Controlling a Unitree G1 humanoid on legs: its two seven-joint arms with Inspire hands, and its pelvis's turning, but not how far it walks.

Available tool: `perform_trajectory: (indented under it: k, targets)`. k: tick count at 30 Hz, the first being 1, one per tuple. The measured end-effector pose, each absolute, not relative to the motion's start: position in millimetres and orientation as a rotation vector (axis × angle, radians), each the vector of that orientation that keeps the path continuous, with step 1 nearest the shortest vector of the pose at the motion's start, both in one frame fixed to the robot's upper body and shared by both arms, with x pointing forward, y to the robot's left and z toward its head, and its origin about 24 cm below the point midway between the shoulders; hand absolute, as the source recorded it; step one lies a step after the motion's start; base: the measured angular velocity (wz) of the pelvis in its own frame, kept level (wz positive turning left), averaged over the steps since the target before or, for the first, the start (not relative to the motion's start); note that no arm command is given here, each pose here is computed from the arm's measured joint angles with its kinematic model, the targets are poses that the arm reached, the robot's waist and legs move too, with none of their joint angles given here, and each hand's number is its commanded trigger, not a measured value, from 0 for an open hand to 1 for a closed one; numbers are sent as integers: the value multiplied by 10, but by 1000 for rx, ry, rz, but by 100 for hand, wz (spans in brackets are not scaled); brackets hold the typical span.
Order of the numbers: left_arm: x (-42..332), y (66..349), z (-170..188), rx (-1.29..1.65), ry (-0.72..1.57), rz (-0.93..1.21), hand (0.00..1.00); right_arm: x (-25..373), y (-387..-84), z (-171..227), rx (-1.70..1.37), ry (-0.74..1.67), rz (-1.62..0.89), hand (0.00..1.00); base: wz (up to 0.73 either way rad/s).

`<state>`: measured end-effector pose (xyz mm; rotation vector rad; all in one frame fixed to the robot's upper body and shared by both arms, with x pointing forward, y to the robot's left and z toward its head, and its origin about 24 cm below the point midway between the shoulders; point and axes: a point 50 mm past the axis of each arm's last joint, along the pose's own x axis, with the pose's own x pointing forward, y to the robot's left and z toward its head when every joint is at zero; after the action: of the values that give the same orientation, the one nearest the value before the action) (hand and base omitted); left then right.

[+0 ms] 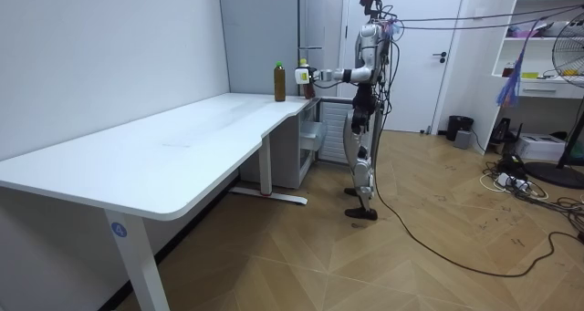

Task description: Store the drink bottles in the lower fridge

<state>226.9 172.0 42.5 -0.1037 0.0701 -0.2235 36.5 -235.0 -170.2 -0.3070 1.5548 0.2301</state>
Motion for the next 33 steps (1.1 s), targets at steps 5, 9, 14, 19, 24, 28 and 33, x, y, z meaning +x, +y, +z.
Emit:
perform_trajectory:
  k: [5,9,14,19,24,28,33]
  targets:
    - [2266,1588,434,-181,70,-278,100,464,-2344,-1697,-345,1529,219,0,11]
    - [2245,1455,432,-202,79,-352,100,564,-2357,-1683,-373,1506,222,0,7]
    - [2222,1351,418,-211,87,-417,100,640,-2353,-1674,-410,1486,242,0,4]
    - [2214,1312,399,-214,95,-445,100,727,-2334,-1666,-476,1452,269,0,0]
    - [2173,1306,211,-218,177,-459,100,813,-2348,-1644,-514,1408,281,0,11]
    - [2114,1327,97,-218,229,-450,100,854,-2336,-1636,-542,1391,309,0,3]
    - [2092,1285,79,-222,239,-466,100,1169,-2231,-1538,-627,1237,398,0,-1]
